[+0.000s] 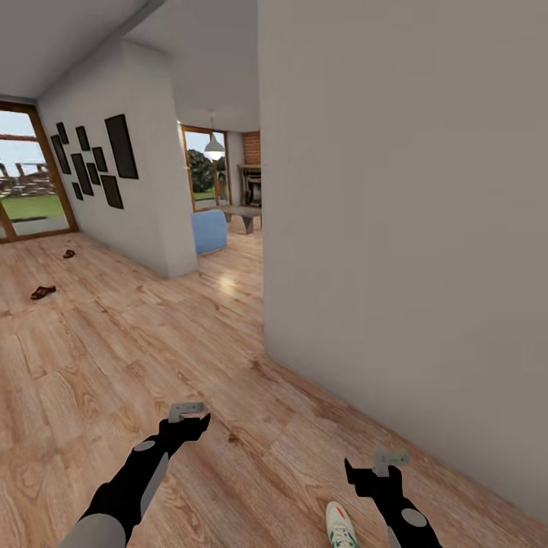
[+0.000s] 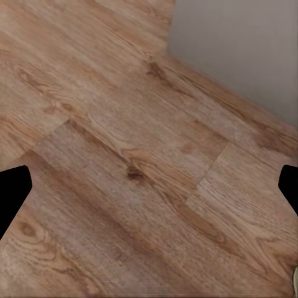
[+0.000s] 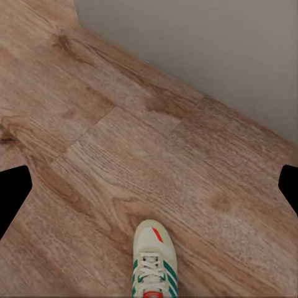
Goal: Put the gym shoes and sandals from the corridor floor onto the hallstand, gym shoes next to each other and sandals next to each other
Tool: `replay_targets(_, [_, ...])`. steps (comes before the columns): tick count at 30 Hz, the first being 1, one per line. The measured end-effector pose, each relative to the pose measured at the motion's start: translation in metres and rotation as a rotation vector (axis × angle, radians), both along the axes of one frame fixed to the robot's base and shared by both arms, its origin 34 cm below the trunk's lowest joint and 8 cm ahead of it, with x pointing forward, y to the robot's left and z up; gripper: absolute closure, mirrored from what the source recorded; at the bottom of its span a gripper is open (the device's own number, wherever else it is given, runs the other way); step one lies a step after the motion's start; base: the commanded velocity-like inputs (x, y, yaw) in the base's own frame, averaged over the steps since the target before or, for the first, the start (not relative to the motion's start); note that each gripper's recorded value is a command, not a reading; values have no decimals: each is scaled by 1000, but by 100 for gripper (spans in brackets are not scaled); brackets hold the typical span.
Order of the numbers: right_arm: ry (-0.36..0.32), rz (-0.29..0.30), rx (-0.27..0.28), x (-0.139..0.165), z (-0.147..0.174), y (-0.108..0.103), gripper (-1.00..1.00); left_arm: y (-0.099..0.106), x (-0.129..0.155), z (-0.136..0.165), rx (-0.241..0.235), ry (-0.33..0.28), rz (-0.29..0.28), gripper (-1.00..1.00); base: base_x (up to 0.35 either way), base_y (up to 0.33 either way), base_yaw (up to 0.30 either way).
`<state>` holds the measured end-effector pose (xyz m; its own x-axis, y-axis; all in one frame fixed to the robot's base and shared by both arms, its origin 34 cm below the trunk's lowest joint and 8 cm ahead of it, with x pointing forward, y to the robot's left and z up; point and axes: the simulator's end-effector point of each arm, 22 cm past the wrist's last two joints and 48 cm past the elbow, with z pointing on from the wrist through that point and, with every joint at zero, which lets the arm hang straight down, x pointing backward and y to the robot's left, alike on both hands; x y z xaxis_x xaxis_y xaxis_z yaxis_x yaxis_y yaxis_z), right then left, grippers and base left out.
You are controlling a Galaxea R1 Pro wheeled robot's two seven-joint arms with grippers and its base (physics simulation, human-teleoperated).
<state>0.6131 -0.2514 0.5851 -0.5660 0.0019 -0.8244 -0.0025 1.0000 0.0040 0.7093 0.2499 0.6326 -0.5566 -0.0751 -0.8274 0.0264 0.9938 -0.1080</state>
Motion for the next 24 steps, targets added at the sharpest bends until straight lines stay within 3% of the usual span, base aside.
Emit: replay_targets(24, [38, 0, 0, -13, -65, 0, -100, 0, -11, -69, -1, 38, 1, -100, 0, 0, 1])
